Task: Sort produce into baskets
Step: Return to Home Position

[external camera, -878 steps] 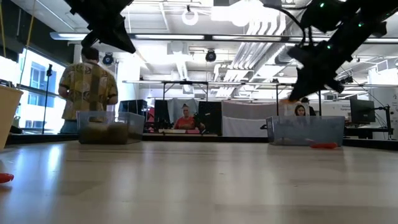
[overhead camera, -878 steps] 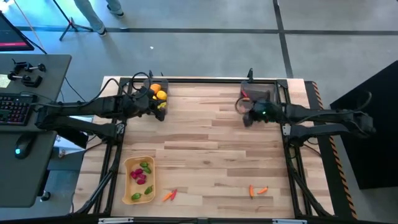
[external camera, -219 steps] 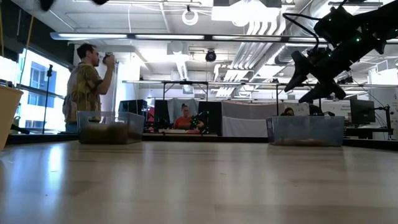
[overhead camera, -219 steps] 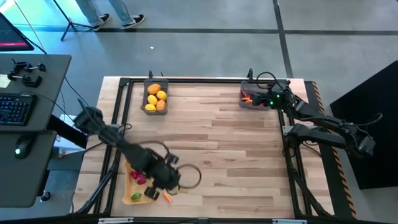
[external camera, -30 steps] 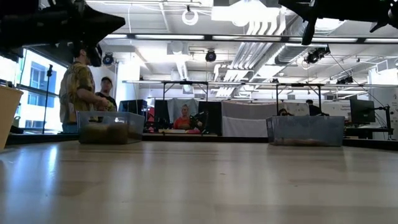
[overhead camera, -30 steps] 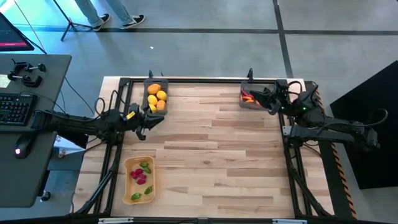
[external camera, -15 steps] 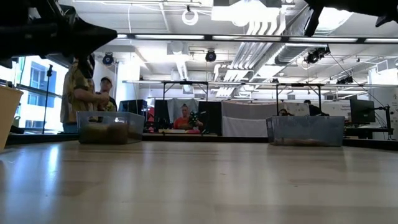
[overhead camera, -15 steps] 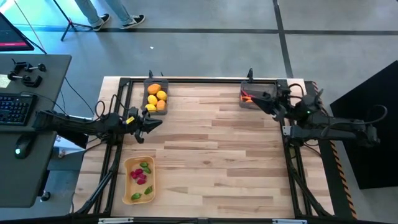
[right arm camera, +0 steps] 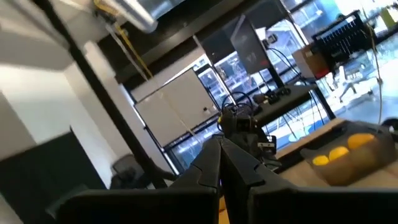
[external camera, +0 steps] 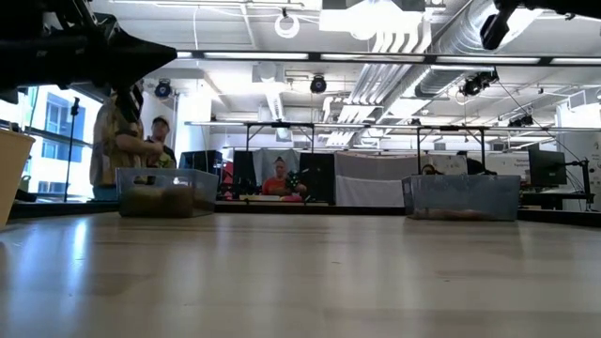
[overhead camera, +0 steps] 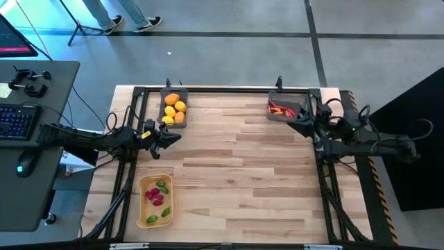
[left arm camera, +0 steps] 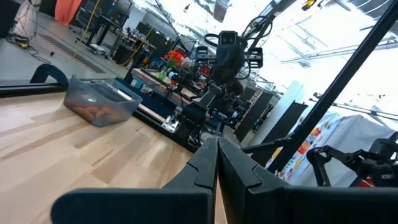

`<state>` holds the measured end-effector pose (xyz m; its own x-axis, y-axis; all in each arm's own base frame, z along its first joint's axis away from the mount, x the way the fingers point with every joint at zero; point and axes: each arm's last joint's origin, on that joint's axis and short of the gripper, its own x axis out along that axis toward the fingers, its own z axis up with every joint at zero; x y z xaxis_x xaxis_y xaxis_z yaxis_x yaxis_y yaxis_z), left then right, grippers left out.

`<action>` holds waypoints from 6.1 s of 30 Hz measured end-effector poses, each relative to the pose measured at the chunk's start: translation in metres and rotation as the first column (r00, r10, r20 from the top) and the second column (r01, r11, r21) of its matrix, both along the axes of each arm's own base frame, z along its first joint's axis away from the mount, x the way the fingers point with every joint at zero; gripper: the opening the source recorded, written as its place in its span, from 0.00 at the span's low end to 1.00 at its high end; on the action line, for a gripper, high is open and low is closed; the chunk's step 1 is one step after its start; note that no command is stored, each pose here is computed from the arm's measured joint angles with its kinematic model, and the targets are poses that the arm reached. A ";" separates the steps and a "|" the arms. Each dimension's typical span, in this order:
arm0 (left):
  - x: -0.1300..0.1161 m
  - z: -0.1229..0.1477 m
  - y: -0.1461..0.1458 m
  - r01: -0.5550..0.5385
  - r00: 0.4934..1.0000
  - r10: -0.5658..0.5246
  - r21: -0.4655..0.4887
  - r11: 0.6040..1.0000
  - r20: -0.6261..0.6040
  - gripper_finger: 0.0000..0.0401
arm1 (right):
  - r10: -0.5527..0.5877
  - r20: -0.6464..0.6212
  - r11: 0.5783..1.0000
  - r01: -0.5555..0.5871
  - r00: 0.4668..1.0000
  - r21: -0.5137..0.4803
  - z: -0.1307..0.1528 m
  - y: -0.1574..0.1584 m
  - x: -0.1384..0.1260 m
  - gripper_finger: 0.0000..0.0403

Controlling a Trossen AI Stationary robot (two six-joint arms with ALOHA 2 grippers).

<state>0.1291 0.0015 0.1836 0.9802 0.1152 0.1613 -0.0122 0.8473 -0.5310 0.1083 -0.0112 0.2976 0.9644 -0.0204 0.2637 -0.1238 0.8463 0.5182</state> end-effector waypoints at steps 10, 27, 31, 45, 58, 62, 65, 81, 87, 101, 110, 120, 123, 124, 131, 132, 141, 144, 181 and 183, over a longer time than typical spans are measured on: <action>0.000 0.000 0.000 0.000 1.000 0.000 0.000 1.000 0.000 0.00 | 0.015 0.047 0.988 -0.008 0.999 -0.154 -0.026 0.011 0.005 0.00; 0.000 0.000 0.000 0.000 1.000 0.000 0.000 1.000 0.001 0.00 | -0.010 0.029 0.946 0.019 1.000 -0.324 -0.096 0.015 -0.007 0.00; 0.000 0.000 0.000 0.000 1.000 0.000 0.000 1.000 0.002 0.00 | -0.041 -0.067 0.912 0.010 0.997 -0.410 -0.106 0.015 -0.008 0.00; 0.000 0.000 0.000 0.000 1.000 0.000 0.000 1.000 0.002 0.00 | -0.114 -0.288 0.905 -0.021 0.951 -0.426 -0.129 0.012 -0.010 0.00; 0.000 0.000 0.000 0.000 1.000 0.000 0.000 1.000 0.001 0.00 | -0.078 -0.325 0.979 0.011 0.942 -0.203 -0.131 0.012 -0.009 0.00; 0.000 -0.001 -0.001 0.004 1.000 -0.004 0.000 1.000 -0.012 0.00 | -0.078 -0.325 0.979 0.011 0.943 -0.203 -0.131 0.012 -0.009 0.00; -0.006 0.002 -0.001 0.013 1.000 -0.013 0.000 1.000 0.007 0.00 | -0.072 -0.284 0.979 0.014 0.956 -0.202 -0.128 0.012 -0.012 0.00; -0.036 0.017 0.001 -0.005 0.981 0.006 -0.004 1.000 0.192 0.00 | -0.069 -0.276 0.979 0.013 0.959 -0.202 -0.127 0.012 -0.012 0.00; -0.040 0.020 0.002 -0.011 0.972 0.012 -0.005 1.000 0.233 0.00 | -0.070 -0.280 0.979 0.012 0.957 -0.202 -0.127 0.012 -0.012 0.00; -0.039 0.019 0.002 -0.011 0.975 0.012 -0.004 1.000 0.221 0.00 | -0.069 -0.281 0.979 0.012 0.957 -0.203 -0.127 0.012 -0.012 0.00; -0.033 -0.003 -0.005 -0.006 0.998 0.041 0.550 0.835 -0.051 0.00 | -0.069 -0.281 0.979 0.012 0.957 -0.203 -0.127 0.012 -0.012 0.00; -0.032 -0.015 -0.006 0.142 0.982 -0.053 0.530 0.836 -0.180 0.00 | -0.069 -0.281 0.979 0.012 0.957 -0.203 -0.127 0.012 -0.012 0.00; -0.032 -0.015 -0.006 0.139 0.983 -0.051 0.523 0.841 -0.178 0.00 | -0.069 -0.281 0.979 0.012 0.957 -0.203 -0.127 0.012 -0.012 0.00; -0.032 -0.015 -0.006 0.139 0.983 -0.053 0.518 0.844 -0.178 0.00 | -0.069 -0.281 0.979 0.011 0.957 -0.203 -0.127 0.012 -0.012 0.00; -0.032 -0.015 -0.006 0.139 0.983 -0.054 0.507 0.851 -0.178 0.00 | -0.069 -0.281 0.979 0.011 0.957 -0.203 -0.127 0.012 -0.012 0.00; -0.032 -0.015 -0.006 0.139 0.982 -0.055 0.506 0.851 -0.178 0.00 | -0.069 -0.281 0.979 0.011 0.957 -0.203 -0.127 0.012 -0.012 0.00; -0.032 -0.015 -0.006 0.137 0.983 -0.053 0.507 0.851 -0.178 0.00 | -0.070 -0.281 0.979 0.012 0.957 -0.203 -0.127 0.012 -0.012 0.00; -0.032 -0.015 -0.006 0.137 0.983 -0.052 0.507 0.851 -0.178 0.00 | -0.070 -0.281 0.979 0.012 0.957 -0.203 -0.127 0.012 -0.012 0.00; -0.032 -0.015 -0.006 0.138 0.983 -0.053 0.508 0.851 -0.178 0.00 | -0.069 -0.281 0.979 0.011 0.957 -0.203 -0.127 0.012 -0.012 0.00; -0.032 -0.015 -0.006 0.138 0.983 -0.053 0.508 0.850 -0.178 0.00 | -0.069 -0.281 0.979 0.011 0.957 -0.203 -0.127 0.012 -0.012 0.00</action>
<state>0.0971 -0.0047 0.1685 0.9991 -0.0385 0.0202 0.0388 0.9991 -0.0154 0.0964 0.0013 0.1703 0.9991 -0.0366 -0.0200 0.0413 0.9361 0.3494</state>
